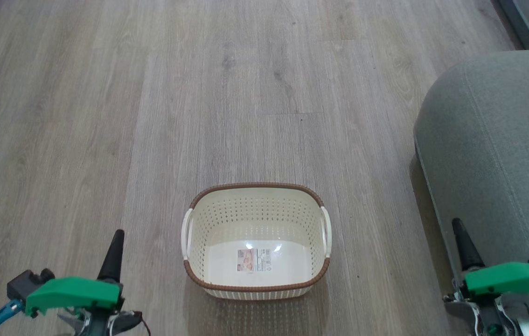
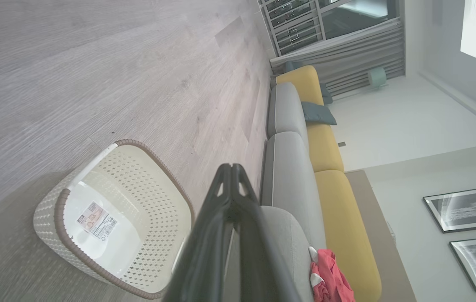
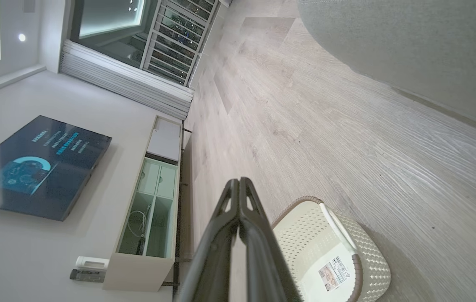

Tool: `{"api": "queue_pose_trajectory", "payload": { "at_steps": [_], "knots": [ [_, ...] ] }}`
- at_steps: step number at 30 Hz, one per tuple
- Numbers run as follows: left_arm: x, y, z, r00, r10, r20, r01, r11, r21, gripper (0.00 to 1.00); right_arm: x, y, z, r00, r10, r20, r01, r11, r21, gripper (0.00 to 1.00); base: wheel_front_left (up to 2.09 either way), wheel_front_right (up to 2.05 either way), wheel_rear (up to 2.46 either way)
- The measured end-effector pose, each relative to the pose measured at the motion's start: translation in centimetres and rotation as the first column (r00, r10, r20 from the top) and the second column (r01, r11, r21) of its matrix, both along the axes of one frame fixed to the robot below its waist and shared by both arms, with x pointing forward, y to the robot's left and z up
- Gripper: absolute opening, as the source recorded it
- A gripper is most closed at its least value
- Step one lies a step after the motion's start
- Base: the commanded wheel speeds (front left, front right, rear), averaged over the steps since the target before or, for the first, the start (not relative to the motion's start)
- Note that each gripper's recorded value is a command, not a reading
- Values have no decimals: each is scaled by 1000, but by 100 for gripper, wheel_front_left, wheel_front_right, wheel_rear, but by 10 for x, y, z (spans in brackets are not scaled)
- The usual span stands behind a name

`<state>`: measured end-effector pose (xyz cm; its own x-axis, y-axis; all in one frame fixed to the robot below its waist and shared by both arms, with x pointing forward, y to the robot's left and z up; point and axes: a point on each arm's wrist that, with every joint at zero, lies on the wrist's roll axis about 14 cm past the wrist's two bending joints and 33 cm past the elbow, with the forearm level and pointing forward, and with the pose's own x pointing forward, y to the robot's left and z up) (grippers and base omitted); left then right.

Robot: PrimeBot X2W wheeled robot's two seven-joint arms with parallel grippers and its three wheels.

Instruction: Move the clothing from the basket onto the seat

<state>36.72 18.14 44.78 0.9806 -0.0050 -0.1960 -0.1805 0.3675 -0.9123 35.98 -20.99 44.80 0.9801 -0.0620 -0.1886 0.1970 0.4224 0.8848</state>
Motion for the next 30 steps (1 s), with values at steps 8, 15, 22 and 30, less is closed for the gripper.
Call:
{"api": "queue_pose_trajectory", "payload": {
  "at_steps": [8,15,22,30],
  "knots": [
    [2,2,5,1000,13,15,-11,995,-95,0,4,0,6,1000,-17,26,14,994,110,0,0,0,0],
    [4,3,12,999,24,35,-18,986,-169,0,8,1,14,998,-25,51,15,981,193,0,0,0,0],
    [5,3,17,998,32,49,-20,970,-242,0,9,2,17,997,-33,64,14,961,277,0,0,0,0],
    [6,4,23,997,40,66,-17,947,-321,0,10,2,22,995,-46,84,12,931,366,0,0,0,0]
  ]
}}
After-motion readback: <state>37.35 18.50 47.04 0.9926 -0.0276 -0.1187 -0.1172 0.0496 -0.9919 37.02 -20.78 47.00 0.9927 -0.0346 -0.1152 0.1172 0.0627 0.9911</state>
